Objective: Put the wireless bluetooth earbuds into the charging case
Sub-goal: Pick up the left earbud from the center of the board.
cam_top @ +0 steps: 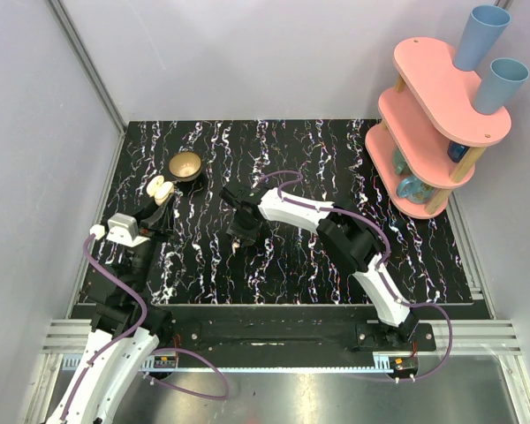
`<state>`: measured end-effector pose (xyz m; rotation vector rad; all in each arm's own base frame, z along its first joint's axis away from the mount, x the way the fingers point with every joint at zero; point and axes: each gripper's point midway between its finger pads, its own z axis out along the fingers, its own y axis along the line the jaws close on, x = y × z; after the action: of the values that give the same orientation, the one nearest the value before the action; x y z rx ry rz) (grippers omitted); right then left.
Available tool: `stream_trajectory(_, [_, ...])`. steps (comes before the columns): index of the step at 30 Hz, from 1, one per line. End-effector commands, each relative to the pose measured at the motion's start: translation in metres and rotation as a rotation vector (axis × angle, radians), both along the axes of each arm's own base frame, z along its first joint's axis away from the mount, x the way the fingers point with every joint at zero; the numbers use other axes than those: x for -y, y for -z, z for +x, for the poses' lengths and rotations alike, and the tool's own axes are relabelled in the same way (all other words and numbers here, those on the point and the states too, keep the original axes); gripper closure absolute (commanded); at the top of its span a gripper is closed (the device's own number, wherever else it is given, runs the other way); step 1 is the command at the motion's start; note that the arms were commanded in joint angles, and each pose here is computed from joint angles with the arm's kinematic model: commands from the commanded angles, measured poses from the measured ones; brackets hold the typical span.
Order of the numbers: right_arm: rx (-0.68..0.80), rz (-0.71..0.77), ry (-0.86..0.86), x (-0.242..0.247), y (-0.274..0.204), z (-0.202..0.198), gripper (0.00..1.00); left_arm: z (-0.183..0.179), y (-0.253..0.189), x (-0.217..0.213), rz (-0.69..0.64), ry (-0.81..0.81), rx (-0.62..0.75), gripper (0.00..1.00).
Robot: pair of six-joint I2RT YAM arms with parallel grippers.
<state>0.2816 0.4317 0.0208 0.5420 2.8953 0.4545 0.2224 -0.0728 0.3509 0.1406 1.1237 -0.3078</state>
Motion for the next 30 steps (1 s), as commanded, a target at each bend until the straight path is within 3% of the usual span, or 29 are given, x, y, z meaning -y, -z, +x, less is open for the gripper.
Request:
stream_trajectory(1, [0.011, -0.009, -0.005, -0.001, 0.0, 0.004, 0.55, 0.0, -0.011, -0.005, -0.015, -0.027, 0.047, 1.0])
stream_trajectory(30, [-0.042, -0.005, -0.023, -0.003, 0.013, -0.005, 0.61, -0.002, -0.013, -0.009, -0.011, -0.045, 0.049, 1.0])
